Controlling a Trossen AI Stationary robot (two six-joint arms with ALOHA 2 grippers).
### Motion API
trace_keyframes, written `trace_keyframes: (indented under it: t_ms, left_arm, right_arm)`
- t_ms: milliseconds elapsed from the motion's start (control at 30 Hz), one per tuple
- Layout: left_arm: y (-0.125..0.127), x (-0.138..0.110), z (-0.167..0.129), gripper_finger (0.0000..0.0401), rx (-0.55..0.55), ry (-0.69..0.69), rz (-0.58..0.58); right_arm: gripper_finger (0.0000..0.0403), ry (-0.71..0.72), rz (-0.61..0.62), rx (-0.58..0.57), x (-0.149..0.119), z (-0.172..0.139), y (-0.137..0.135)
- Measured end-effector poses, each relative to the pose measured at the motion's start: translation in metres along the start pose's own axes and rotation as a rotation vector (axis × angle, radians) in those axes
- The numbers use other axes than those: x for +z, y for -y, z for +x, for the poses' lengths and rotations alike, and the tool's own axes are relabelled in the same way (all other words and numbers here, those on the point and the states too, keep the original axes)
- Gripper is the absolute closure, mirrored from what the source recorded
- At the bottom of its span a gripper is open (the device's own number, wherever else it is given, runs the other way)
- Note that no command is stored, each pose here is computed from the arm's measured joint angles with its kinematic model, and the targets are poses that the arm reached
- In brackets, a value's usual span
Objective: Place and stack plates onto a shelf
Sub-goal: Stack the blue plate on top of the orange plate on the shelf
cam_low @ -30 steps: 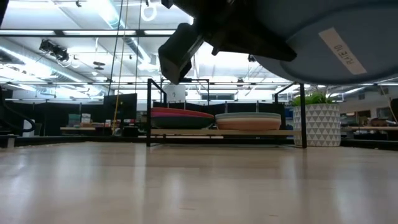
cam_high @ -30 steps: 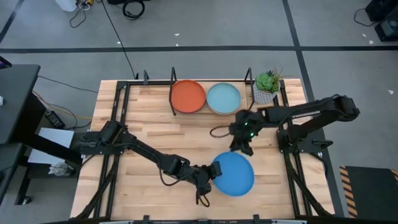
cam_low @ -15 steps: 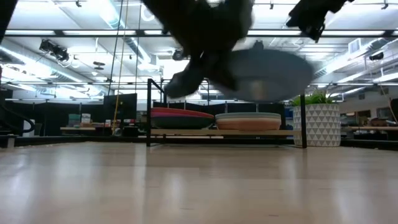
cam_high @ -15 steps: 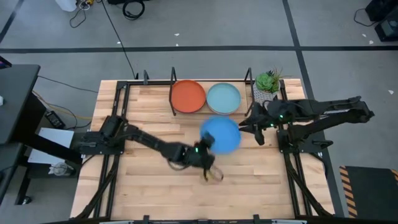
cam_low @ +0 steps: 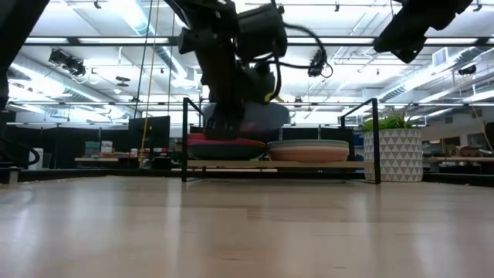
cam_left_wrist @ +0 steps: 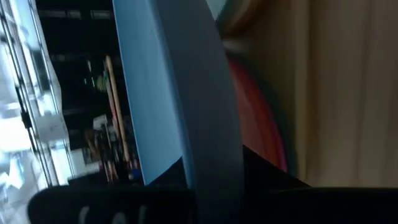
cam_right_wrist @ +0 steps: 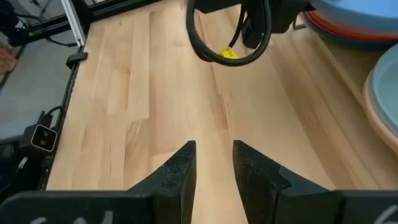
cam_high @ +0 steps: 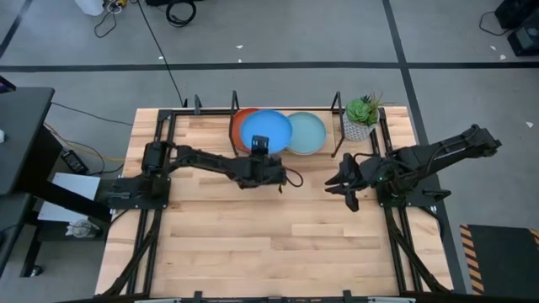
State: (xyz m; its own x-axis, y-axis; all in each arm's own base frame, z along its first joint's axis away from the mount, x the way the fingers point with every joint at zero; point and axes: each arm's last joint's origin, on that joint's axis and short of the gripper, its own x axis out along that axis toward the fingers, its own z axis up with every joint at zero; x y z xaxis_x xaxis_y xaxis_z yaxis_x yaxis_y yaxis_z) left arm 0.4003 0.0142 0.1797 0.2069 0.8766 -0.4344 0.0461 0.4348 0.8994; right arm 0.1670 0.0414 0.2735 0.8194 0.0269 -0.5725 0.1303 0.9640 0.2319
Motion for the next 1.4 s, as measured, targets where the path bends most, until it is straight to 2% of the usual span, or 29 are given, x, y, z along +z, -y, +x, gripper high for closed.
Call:
trace_keyframes:
  t_ms: [300, 467, 667, 733, 800, 1000, 1100, 1267, 1400]
  left_arm:
    - [0.0, -0.008, 0.006, 0.0338, -0.016, -0.053, -0.014]
    - [-0.003, -0.013, 0.009, 0.0297, -0.035, -0.088, -0.065]
    - [-0.027, -0.008, 0.012, 0.0232, -0.213, -0.101, -0.241]
    - [-0.037, -0.006, 0.009, 0.0219, -0.235, -0.109, -0.275]
    - [-0.044, -0.005, 0.005, 0.0214, -0.246, -0.113, -0.294]
    - [-0.057, 0.008, -0.013, 0.0217, -0.421, -0.04, -0.365]
    - [-0.054, 0.008, -0.015, 0.0224, -0.405, -0.043, -0.339]
    - [-0.044, 0.001, -0.002, 0.0229, -0.377, -0.088, -0.317]
    - [-0.042, -0.009, 0.008, 0.023, -0.289, -0.154, -0.273]
  right_arm:
    - [0.0291, 0.021, -0.022, -0.004, 0.001, 0.0, -0.002]
    - [0.0291, 0.018, -0.023, -0.005, 0.001, 0.002, -0.002]
    - [0.0291, 0.032, -0.031, 0.001, 0.002, 0.001, -0.003]
    - [0.0291, 0.032, -0.035, 0.001, 0.002, 0.001, -0.003]
    - [0.0291, 0.031, -0.035, 0.002, 0.002, 0.001, -0.003]
    - [0.0291, 0.03, -0.039, 0.005, 0.002, 0.001, -0.003]
    - [0.0291, 0.03, -0.039, 0.005, 0.002, 0.001, -0.003]
    - [0.0291, 0.028, -0.045, 0.013, 0.001, 0.001, -0.005]
    - [0.0291, 0.033, -0.046, 0.001, 0.001, 0.001, -0.004]
